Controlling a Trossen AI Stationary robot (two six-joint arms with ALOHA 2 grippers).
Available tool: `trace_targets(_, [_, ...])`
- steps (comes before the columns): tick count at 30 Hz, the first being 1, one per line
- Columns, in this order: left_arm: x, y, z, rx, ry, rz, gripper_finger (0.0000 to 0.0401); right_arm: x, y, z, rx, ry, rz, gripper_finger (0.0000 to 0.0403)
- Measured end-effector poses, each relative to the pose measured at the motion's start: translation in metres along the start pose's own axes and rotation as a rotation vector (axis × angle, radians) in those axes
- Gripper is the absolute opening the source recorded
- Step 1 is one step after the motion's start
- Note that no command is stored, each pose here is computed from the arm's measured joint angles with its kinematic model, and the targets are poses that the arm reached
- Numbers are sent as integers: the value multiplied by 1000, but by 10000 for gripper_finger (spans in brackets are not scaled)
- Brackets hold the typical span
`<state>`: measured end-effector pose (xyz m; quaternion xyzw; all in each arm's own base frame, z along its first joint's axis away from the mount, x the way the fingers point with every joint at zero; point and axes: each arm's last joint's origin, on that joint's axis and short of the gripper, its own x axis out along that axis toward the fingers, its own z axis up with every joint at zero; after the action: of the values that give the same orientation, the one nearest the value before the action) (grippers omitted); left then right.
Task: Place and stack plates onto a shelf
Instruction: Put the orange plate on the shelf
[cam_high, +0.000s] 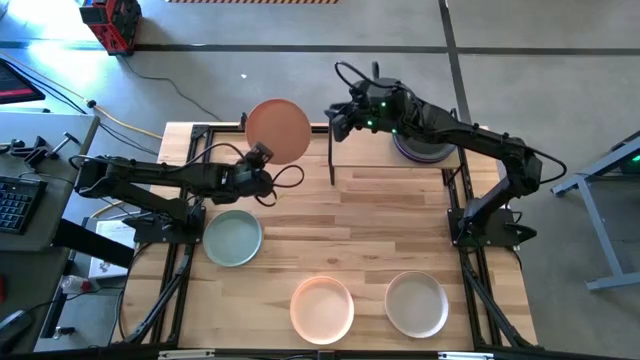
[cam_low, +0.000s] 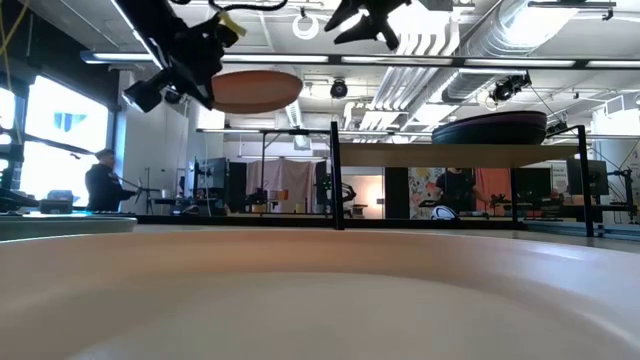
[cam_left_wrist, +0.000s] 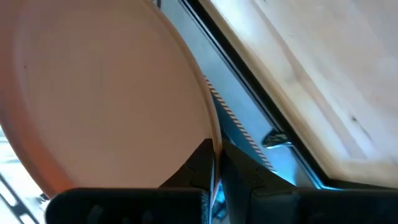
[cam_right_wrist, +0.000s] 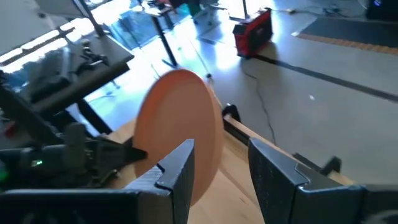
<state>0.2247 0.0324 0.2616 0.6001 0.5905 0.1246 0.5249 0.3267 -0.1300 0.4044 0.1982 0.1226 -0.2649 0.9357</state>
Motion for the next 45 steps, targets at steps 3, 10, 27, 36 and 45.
trace_targets(3, [0,4,2,13,-11,28,9,0,1,-4,14,22,-38,133])
trace_targets(10, [-1,16,5,58,-33,106,10,-2,6,-12,34,62,-77,133])
trace_targets(27, [-5,37,9,75,-48,249,10,-2,8,-15,69,88,-79,133])
trace_targets(36, [-6,43,9,15,-60,289,10,5,7,-19,116,101,-87,133])
trace_targets(45, [-6,43,9,8,-69,286,10,10,6,-23,127,125,-99,59])
